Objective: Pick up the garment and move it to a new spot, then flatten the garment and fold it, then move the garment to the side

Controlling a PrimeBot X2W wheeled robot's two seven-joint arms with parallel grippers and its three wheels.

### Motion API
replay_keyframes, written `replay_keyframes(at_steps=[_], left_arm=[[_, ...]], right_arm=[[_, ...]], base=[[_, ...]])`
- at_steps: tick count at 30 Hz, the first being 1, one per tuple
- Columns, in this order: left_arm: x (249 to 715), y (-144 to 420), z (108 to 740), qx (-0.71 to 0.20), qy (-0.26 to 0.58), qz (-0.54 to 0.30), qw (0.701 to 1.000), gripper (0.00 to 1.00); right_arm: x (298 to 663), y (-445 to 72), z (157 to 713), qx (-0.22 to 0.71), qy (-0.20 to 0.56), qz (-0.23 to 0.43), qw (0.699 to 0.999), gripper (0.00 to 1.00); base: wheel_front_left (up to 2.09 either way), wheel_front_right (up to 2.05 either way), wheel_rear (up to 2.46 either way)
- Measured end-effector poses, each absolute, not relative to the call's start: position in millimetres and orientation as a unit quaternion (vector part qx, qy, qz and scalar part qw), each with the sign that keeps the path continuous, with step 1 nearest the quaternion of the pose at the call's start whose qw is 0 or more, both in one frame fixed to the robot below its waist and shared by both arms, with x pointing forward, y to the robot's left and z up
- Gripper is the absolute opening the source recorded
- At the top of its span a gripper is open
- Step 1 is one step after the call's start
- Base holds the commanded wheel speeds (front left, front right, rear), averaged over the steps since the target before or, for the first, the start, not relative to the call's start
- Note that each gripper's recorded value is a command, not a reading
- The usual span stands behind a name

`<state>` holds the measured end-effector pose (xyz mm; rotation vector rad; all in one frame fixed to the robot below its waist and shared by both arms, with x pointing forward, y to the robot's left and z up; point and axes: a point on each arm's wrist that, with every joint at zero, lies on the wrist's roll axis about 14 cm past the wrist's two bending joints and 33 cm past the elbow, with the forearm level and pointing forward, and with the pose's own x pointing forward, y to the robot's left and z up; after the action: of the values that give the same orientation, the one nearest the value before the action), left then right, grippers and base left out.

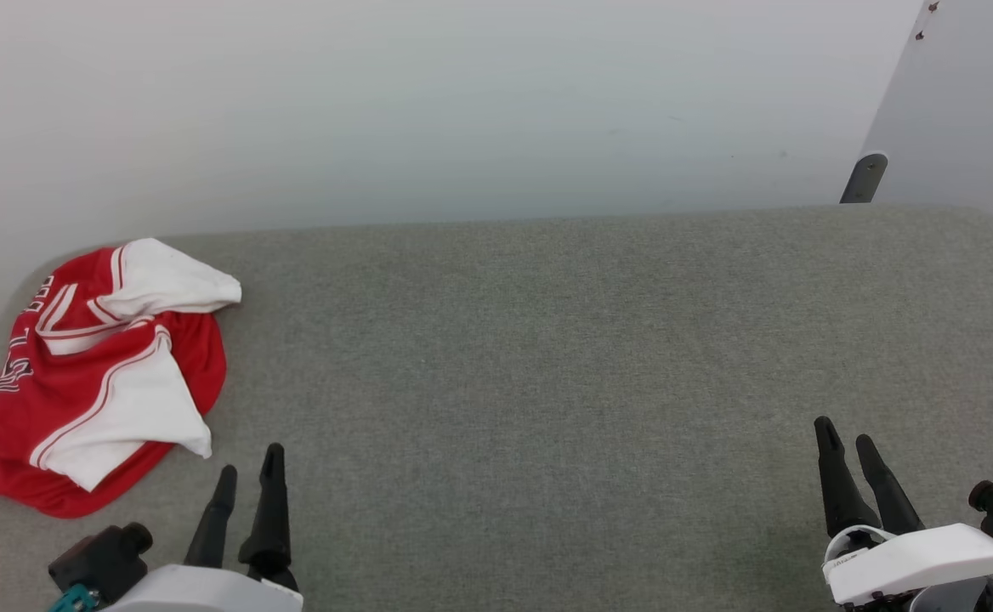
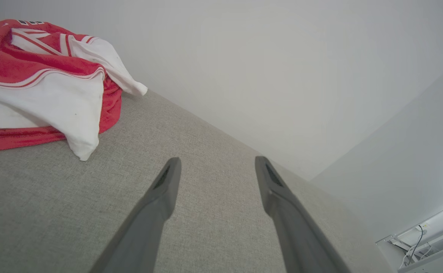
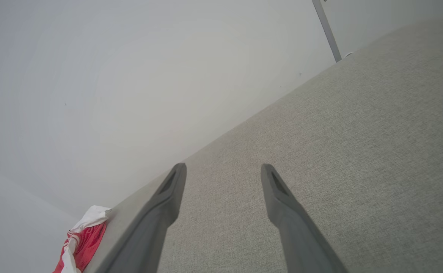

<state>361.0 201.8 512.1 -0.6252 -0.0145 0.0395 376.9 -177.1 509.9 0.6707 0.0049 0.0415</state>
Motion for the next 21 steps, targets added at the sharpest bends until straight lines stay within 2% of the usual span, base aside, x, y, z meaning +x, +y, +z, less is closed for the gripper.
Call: replay_keyframes(at_steps=[21], left_arm=[[356,199,532,-0.183,-0.052,0.000,0.982,1.00]], right_arm=[[377,-171,523,0.235,-0.022,0.036,0.971,1.00]], base=[[0.00,0.00,0.00]])
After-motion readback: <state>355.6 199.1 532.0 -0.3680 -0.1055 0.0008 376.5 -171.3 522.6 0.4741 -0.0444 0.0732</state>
